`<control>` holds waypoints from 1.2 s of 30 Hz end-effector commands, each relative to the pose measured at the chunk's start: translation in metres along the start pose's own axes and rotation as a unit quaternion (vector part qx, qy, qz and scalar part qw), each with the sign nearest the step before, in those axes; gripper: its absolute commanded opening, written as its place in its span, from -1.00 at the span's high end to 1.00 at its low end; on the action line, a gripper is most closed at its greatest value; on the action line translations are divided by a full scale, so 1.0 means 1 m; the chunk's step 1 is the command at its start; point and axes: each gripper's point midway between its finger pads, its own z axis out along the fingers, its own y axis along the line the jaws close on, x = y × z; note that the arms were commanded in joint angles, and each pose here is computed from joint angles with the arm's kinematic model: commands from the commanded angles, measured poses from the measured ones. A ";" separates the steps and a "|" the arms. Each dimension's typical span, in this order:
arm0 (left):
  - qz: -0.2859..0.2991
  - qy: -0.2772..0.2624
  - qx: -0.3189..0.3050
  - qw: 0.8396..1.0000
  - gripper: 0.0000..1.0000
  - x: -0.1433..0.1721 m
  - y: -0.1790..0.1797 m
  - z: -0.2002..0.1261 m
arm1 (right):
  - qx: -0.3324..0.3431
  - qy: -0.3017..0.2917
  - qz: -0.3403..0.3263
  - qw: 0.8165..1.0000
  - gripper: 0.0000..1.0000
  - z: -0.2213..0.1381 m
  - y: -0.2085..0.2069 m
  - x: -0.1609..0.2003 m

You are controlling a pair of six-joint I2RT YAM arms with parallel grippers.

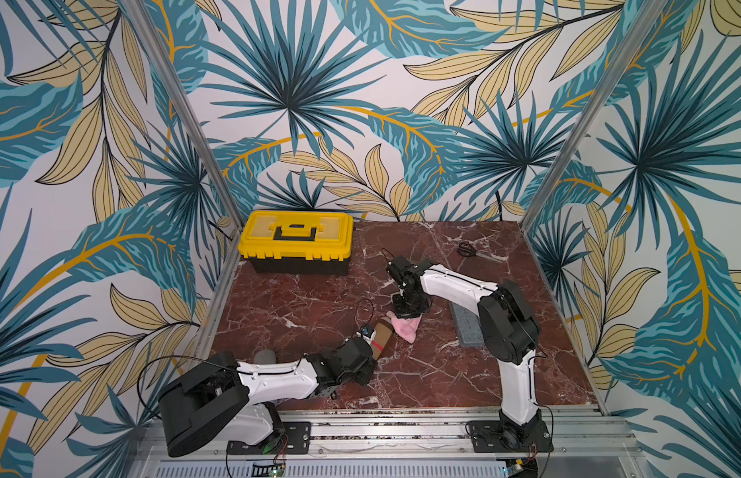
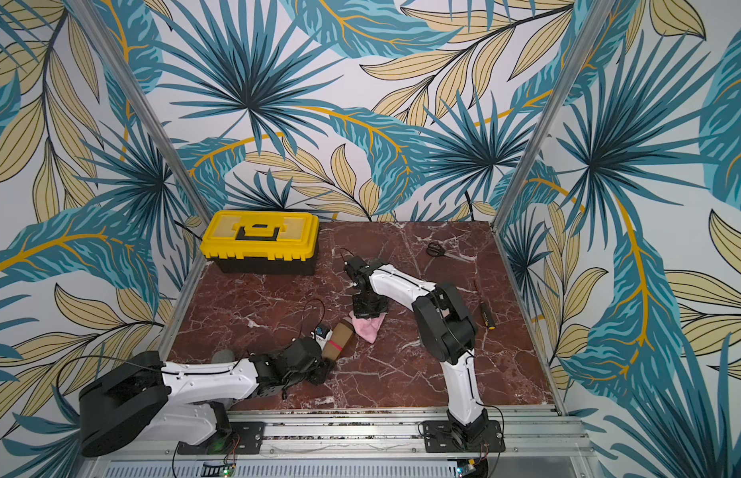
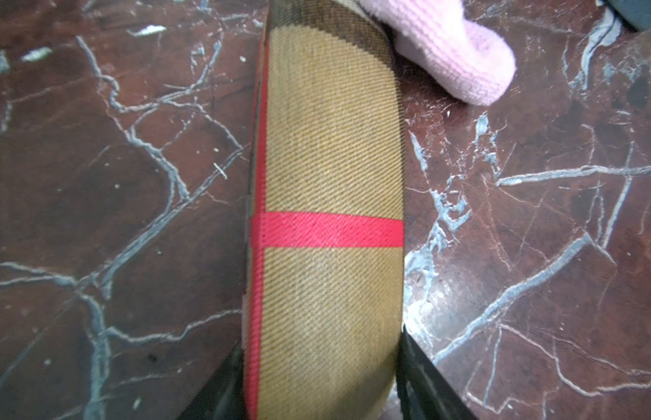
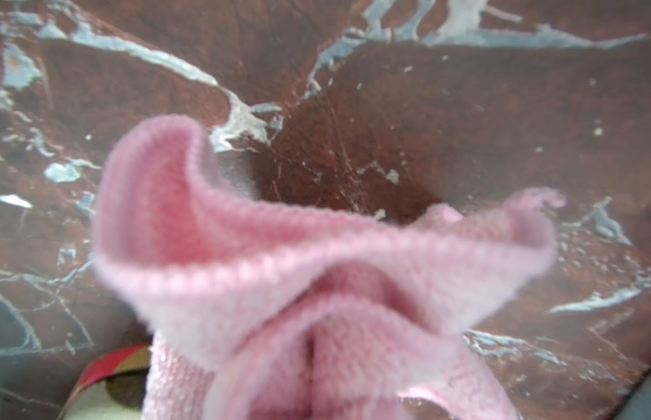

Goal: Wipe the eyeglass case
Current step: Wipe the dirt from the eyeglass case.

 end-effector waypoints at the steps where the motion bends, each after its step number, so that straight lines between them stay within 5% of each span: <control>1: 0.002 0.020 0.000 1.000 0.71 0.009 0.004 0.004 | -0.072 0.002 0.010 0.997 1.00 -0.006 0.027 0.003; 9: 0.003 0.029 0.029 0.999 0.71 0.001 -0.006 0.005 | -0.223 0.023 0.162 0.961 1.00 0.015 0.070 0.056; 18: 0.003 0.019 0.053 0.998 0.71 -0.009 -0.013 -0.001 | -0.349 0.070 0.136 0.925 1.00 -0.022 0.160 0.102; 22: 0.004 0.025 0.065 0.998 0.71 -0.009 -0.018 -0.002 | -0.317 0.040 0.117 0.940 1.00 -0.021 0.149 0.076; 31: -0.015 0.043 0.093 0.995 0.71 -0.001 -0.025 -0.019 | -0.182 -0.022 0.150 0.971 1.00 0.006 0.053 -0.016; 36: -0.035 0.044 0.079 0.995 0.69 0.001 -0.017 -0.031 | -0.125 -0.048 0.137 0.981 1.00 -0.003 0.018 -0.030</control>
